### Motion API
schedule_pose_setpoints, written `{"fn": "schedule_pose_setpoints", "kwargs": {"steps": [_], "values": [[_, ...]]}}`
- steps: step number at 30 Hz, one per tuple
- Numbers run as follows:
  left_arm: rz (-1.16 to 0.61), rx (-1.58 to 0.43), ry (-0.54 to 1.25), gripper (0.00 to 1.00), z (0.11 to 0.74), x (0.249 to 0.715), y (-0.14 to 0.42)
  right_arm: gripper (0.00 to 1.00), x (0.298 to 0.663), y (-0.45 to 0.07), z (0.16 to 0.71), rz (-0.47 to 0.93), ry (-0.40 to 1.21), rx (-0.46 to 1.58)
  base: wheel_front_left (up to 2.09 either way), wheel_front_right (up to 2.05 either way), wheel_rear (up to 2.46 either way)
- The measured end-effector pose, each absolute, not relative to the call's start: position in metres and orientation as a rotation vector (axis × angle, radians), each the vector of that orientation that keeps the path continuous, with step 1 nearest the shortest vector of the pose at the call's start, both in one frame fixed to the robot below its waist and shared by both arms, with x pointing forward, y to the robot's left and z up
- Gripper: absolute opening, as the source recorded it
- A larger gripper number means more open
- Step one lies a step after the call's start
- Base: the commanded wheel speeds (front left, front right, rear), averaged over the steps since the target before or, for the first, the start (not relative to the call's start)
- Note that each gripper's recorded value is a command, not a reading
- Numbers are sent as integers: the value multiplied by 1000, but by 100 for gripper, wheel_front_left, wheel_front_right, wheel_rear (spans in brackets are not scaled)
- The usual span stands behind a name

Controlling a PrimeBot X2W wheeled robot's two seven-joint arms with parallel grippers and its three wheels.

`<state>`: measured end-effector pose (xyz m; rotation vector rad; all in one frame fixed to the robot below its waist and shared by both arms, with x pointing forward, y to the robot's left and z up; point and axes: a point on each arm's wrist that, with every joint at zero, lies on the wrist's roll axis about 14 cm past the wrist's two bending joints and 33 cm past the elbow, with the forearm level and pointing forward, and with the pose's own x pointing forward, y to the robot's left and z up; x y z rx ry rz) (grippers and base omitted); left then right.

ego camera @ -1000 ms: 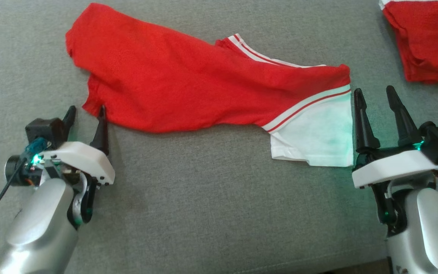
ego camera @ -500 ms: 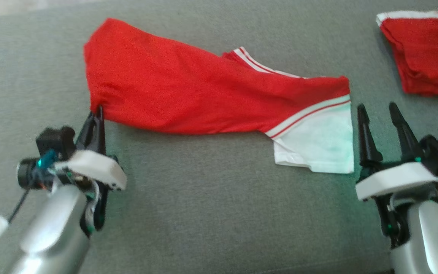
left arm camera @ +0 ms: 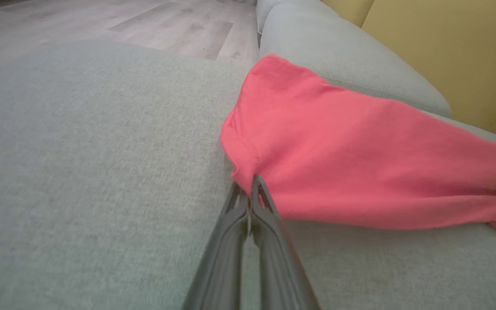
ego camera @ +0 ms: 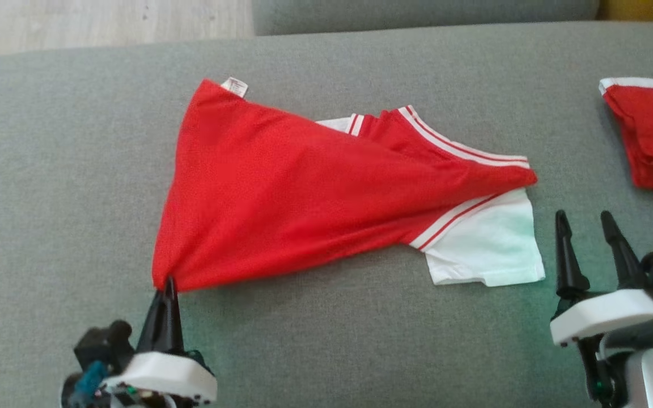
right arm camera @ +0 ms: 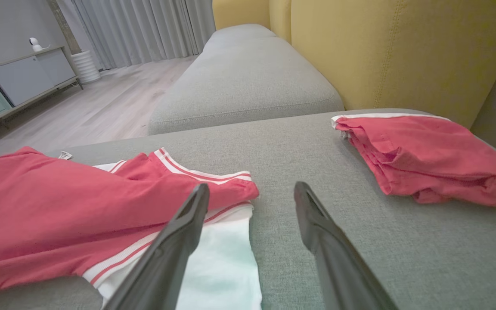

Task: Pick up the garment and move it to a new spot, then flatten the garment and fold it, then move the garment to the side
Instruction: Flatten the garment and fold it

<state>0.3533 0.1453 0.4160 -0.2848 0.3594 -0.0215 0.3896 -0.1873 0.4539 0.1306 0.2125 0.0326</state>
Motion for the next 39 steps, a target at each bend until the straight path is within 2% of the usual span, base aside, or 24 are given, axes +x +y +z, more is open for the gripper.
{"fn": "schedule_pose_setpoints", "kwargs": {"steps": [1,2,3,4,11,23,39], "values": [[-15,-297,359,29,415,351,145,100,388,-187,454,34,212,131,0,0,0],[-15,-297,359,29,415,351,145,100,388,-187,454,34,212,131,0,0,0],[-10,-305,356,79,415,351,143,100,387,-187,455,35,212,131,0,0,0],[-5,-307,361,100,412,349,141,100,385,-186,455,37,213,132,0,0,0],[-21,-283,325,100,414,350,139,100,380,-184,460,42,198,135,0,0,0],[-102,-254,111,100,475,355,128,100,362,-175,481,72,124,132,0,0,0],[-79,-271,126,100,473,332,128,100,348,-148,484,153,108,134,0,0,0]]}}
